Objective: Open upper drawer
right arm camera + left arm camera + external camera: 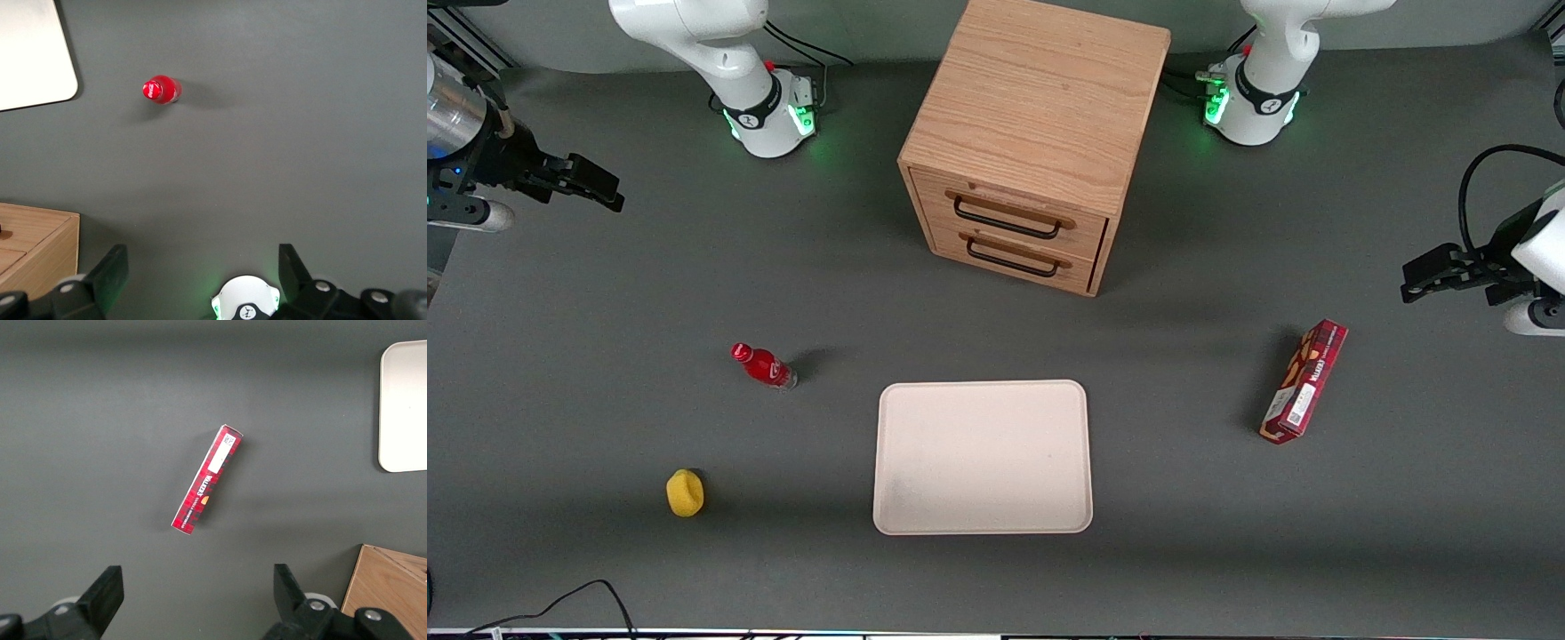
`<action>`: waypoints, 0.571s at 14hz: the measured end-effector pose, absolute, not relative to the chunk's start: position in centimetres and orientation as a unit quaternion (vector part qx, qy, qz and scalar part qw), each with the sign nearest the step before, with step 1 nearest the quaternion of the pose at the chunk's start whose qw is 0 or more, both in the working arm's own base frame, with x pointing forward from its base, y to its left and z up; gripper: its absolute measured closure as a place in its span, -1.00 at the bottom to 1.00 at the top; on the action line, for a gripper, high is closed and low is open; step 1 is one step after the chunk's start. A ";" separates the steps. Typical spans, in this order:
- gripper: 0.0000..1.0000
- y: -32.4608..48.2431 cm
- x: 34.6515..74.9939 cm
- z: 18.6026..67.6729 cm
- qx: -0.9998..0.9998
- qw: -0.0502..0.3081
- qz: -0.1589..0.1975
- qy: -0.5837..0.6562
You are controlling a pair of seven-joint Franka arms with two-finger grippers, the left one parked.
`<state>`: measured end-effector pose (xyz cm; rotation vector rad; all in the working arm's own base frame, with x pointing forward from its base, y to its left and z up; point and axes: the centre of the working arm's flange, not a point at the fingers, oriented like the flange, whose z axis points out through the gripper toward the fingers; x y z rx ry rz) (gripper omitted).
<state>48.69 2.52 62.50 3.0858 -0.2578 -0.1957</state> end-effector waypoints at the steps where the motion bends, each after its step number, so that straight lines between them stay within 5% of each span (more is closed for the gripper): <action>1: -1.00 2.5 48.7 62.5 0.994 0.019 -0.064 -0.084; 8: -1.00 2.5 48.8 62.9 0.995 0.011 -0.063 -0.075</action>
